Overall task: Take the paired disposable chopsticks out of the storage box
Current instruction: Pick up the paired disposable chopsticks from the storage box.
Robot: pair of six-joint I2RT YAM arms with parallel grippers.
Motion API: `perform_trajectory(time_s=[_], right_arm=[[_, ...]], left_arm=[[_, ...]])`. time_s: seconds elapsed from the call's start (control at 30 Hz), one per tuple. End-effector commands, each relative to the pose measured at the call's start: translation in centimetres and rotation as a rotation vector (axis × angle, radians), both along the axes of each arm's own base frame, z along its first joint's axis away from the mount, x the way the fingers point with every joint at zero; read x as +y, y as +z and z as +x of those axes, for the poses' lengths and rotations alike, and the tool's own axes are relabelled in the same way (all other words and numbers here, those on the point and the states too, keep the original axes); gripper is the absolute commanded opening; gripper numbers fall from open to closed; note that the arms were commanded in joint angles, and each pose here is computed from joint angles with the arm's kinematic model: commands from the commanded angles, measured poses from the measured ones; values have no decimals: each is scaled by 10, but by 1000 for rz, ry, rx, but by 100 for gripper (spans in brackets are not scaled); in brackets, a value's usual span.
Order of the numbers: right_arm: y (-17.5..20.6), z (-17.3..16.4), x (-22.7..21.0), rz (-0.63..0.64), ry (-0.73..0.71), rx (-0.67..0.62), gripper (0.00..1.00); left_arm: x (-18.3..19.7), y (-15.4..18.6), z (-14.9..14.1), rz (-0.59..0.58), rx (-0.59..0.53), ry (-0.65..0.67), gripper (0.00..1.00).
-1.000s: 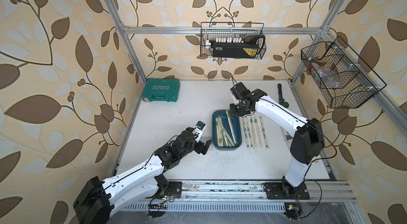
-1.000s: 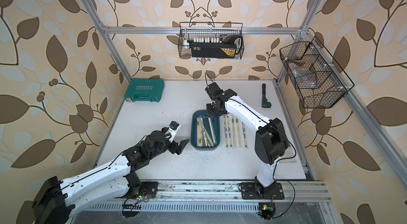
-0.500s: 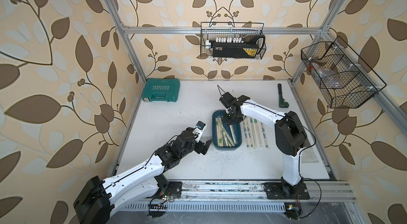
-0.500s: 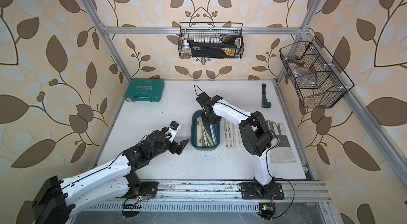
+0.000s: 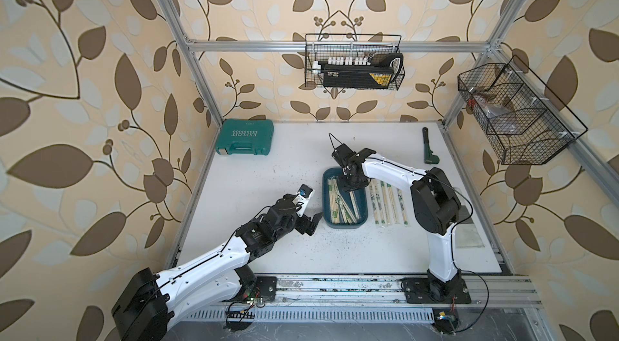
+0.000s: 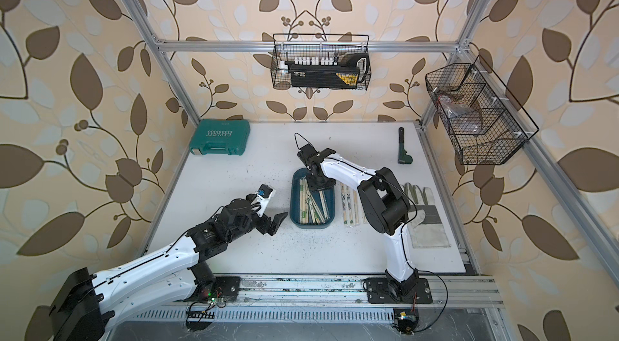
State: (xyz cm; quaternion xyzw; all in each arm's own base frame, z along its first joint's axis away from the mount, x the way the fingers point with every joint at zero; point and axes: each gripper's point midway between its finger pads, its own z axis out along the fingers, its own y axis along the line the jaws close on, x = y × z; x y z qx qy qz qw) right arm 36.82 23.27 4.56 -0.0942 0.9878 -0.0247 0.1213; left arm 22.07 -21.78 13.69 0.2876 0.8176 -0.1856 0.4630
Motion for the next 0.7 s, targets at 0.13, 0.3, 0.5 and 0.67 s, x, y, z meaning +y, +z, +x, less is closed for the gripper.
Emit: perform_trajectory(time_s=[0.13, 0.3, 0.5, 0.67], right_arm=[[-14, -4, -1, -17, -7, 16, 29], [-7, -5, 0, -4, -6, 8, 22], [5, -3, 1, 15, -9, -13, 17], [3, -4, 1, 16, -11, -1, 8]], left_arm=[[-8, 18, 2, -21, -38, -25, 99], [-8, 19, 2, -22, -40, -26, 99], [-9, 19, 2, -20, -38, -25, 99], [-8, 18, 2, -19, -37, -24, 99]])
